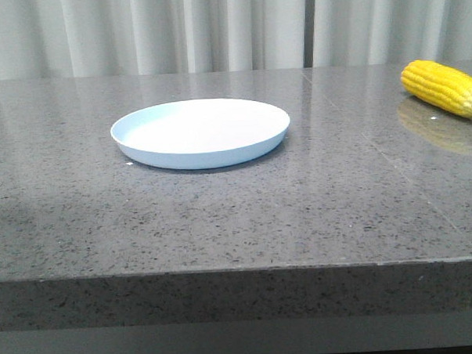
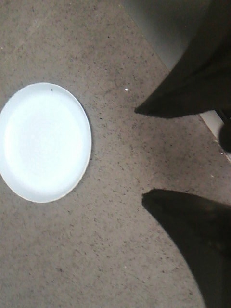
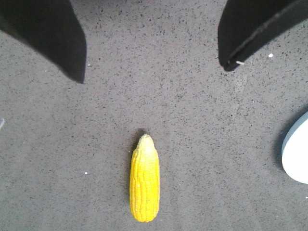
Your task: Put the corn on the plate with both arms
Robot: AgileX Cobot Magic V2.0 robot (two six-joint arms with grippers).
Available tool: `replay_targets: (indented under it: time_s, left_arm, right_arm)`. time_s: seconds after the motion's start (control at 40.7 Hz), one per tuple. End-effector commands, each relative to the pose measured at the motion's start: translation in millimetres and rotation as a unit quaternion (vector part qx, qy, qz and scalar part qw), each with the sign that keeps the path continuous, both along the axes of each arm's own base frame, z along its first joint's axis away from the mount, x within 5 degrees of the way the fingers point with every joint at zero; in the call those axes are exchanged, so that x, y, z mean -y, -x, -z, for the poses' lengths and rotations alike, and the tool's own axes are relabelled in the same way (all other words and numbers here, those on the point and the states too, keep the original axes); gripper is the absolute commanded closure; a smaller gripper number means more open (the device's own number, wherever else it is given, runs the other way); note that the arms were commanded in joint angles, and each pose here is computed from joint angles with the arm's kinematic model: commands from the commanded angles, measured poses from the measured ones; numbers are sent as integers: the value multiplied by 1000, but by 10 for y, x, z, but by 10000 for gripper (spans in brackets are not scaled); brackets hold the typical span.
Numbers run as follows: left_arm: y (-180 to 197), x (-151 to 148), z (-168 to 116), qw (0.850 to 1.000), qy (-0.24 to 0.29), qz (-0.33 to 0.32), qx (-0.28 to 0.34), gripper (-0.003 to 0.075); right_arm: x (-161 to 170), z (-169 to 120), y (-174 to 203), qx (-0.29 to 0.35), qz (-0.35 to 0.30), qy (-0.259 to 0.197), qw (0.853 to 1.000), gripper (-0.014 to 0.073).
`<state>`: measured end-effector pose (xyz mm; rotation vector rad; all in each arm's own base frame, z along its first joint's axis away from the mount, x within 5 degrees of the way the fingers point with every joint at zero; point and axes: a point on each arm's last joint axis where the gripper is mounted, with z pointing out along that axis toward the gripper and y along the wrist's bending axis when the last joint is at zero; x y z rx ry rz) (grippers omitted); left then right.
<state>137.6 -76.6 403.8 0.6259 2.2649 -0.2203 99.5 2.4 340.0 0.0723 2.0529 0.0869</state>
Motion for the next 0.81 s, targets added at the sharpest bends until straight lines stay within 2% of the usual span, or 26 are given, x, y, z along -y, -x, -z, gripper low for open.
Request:
replay_targets:
  time_s: [0.0,0.27,0.787]
  left_arm:
    - [147,-124,-55,998,21,-25,46,388]
    - [445,-326,-8,996,32,-37,80,388]
    - [457,-333,-11,995,33,-37,81,388]
  right_arm:
    - [8,-130,-35,42,2,4,999,4]
    - [8,-130,-35,42,2,4,999,4]
    - [8,-158,-40,45,2,5,999,4]
